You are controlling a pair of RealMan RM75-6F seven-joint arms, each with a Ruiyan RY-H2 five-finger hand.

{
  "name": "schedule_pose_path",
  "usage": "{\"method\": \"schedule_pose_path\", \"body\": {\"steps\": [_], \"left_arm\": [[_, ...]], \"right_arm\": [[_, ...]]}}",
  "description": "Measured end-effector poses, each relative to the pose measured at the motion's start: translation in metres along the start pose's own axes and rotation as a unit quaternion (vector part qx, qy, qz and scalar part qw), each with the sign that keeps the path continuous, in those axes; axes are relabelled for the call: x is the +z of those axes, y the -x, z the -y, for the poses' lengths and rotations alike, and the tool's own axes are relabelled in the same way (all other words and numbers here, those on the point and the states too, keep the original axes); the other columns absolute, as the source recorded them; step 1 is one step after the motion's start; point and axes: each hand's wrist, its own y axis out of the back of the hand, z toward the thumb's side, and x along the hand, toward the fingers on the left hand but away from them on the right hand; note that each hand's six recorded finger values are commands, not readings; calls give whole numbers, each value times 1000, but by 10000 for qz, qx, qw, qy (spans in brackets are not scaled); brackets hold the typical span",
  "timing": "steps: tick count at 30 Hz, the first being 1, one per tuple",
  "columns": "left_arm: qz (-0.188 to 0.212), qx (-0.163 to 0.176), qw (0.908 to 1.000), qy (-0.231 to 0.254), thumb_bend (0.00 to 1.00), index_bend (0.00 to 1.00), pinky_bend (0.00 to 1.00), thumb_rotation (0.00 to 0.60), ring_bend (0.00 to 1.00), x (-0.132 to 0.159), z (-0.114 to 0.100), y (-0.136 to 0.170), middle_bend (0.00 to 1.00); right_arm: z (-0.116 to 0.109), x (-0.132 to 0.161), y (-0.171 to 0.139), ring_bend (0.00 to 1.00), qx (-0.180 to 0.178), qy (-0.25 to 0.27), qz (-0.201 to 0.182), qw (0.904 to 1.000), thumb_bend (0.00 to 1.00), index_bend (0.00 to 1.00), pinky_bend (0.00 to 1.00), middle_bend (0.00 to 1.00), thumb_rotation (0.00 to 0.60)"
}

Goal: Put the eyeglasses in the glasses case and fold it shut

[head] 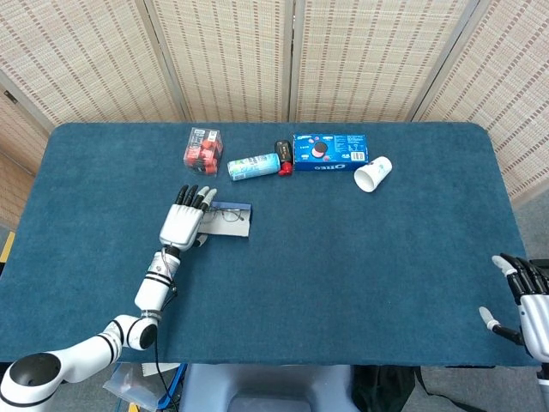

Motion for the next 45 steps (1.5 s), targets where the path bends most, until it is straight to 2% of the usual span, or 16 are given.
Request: {"method": "schedule_pose_path", "body": {"steps": [4,18,26,32,41,45], "left_arm": [[18,11,10000,75,244,266,0,600,0,6,2,-3,0],[234,7,9997,0,347,528,0,600,0,20,12,1,35],[289,-43,9996,-51,424,601,0,600,0,19,14,6,39],[346,-47,9994,-35,490,675,0,600,0,15,12,14,88],[542,-166,9984,54,493,678,0,600,0,3,3,39,92],[625,-311,9976,23,493,667,0,600,0,-14,-7,59,92]], "right_arm": [[-1,-1,-1,90,-12,3,10,10000,250,97,107,115,600],[-2,-3,-1,90,-14,5,33,10000,248,97,107,115,600],[-3,0,1,90,-64,20,-62,10000,245,97,107,115,600],[-3,0,2,90,-41,20,-74,10000,243,97,107,115,600],[-1,3,2,89,-37,40,-139,9999,242,97,107,115,600],[-1,7,1,90,-36,43,-190,9998,242,97,106,115,600]]}}
